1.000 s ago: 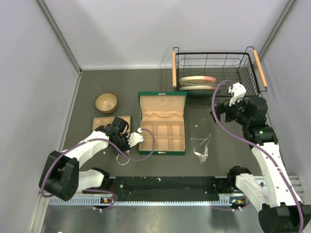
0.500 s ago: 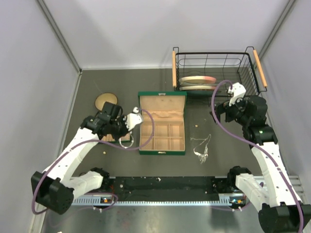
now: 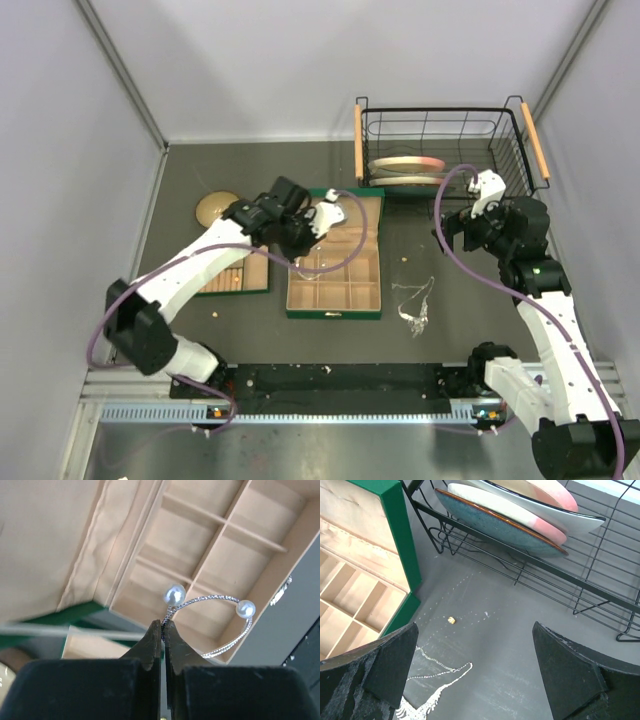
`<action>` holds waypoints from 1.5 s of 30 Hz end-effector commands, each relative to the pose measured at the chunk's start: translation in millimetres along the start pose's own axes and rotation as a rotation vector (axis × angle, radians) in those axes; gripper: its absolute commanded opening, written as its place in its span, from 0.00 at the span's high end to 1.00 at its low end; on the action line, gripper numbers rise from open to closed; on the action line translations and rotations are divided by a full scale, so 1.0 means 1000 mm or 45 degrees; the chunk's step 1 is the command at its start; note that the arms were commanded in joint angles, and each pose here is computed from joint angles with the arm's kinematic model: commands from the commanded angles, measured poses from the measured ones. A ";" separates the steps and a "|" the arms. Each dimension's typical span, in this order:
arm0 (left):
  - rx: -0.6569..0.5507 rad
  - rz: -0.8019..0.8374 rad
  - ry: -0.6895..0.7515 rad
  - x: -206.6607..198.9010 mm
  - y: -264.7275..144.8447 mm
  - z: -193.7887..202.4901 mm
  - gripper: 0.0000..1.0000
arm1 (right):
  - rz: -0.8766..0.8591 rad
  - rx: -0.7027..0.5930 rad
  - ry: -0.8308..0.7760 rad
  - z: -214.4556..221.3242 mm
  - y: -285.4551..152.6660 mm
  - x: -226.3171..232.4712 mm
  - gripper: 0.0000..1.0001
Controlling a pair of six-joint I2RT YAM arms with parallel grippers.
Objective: Organize the mixed jewelry
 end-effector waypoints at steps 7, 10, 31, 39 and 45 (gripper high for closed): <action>0.066 -0.042 0.114 -0.024 0.072 -0.037 1.00 | 0.022 -0.035 -0.030 -0.005 0.001 -0.005 0.01; 0.137 -0.045 0.152 -0.037 0.088 -0.032 1.00 | 0.023 -0.039 -0.034 -0.005 0.001 -0.005 0.01; 0.299 -0.049 0.262 -0.068 0.115 0.004 1.00 | 0.013 -0.053 -0.035 -0.006 -0.002 -0.003 0.01; 0.328 -0.025 0.282 -0.075 0.125 0.007 1.00 | 0.010 -0.050 -0.033 -0.006 -0.001 -0.003 0.01; 0.362 -0.018 0.294 -0.077 0.133 0.010 1.00 | 0.008 -0.050 -0.031 -0.006 -0.001 -0.002 0.01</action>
Point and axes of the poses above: each gripper's point midway between its finger pads, its own y axis out along the fingers, its own x axis along the line the jaws close on, z = x × y, the point moved 7 cm from there along -y, back along the fingers, and after that the axes turned 4 degrees about -y, right-handed, at the moved point
